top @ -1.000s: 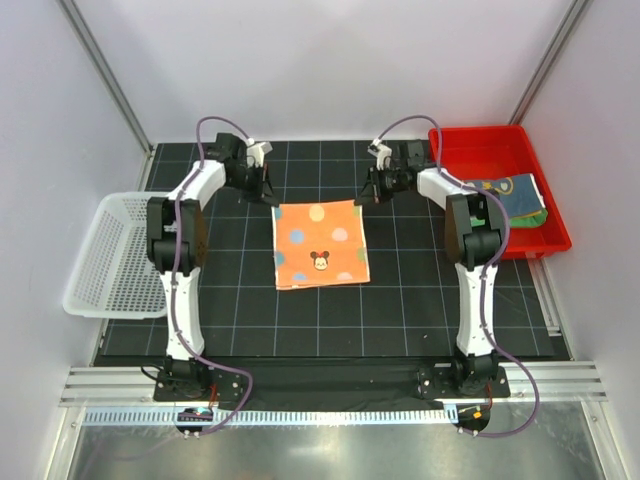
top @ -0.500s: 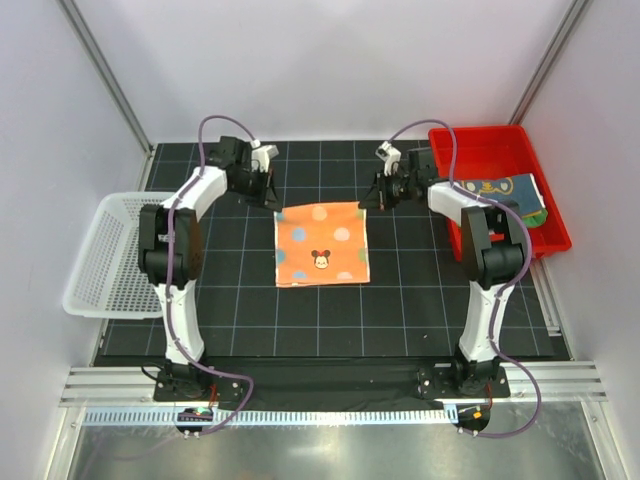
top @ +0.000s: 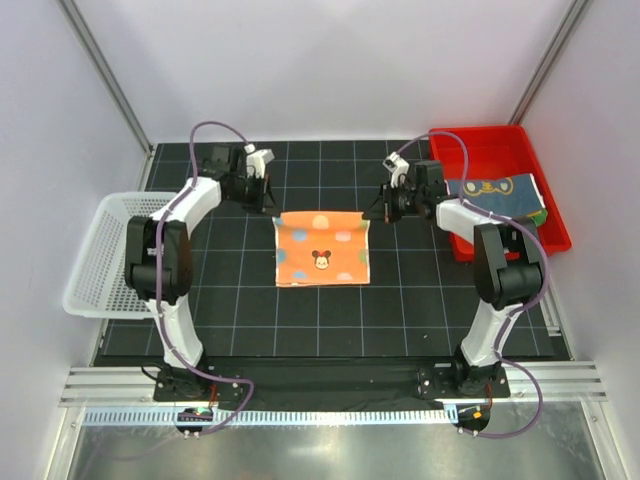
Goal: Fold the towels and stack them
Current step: Fold the towel
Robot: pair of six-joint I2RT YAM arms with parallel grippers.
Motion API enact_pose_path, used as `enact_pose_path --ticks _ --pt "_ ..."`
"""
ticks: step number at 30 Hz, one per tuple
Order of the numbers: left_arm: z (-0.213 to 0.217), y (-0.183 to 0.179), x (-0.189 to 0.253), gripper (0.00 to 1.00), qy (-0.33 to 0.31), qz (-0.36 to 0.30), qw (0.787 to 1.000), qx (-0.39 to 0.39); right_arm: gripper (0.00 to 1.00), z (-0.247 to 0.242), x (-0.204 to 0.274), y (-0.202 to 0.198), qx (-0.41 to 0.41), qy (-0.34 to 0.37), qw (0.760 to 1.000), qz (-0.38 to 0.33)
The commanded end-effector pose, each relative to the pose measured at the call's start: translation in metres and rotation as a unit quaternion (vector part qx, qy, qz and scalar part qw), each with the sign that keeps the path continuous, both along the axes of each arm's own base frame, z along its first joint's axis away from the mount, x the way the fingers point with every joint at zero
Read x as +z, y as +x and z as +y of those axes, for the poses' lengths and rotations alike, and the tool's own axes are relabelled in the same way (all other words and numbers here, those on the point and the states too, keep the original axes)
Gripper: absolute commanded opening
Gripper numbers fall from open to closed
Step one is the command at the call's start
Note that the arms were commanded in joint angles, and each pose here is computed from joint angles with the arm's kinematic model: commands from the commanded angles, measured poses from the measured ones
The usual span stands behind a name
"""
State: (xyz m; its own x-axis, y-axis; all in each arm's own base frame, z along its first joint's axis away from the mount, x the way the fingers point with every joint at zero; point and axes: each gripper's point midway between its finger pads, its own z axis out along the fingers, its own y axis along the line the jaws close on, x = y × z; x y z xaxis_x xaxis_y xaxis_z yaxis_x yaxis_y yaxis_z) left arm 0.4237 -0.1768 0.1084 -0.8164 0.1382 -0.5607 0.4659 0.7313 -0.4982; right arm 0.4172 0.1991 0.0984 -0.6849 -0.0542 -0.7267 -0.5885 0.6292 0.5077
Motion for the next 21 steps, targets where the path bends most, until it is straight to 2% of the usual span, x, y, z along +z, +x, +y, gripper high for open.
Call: enact_pose_path --ticks 1,11,21 --pt "-0.005 0.001 0.023 0.00 -0.016 -0.034 0.999 0.011 0.01 0.003 0.032 0.001 -0.008 0.017 0.999 -0.043" --pt "-0.004 -0.031 0.033 0.00 -0.030 -0.031 0.999 0.028 0.01 0.007 0.034 -0.032 -0.025 0.031 0.999 -0.022" --pt "-0.011 -0.066 0.022 0.00 -0.042 -0.002 0.999 0.033 0.01 0.014 0.016 -0.075 -0.035 0.018 0.999 0.006"
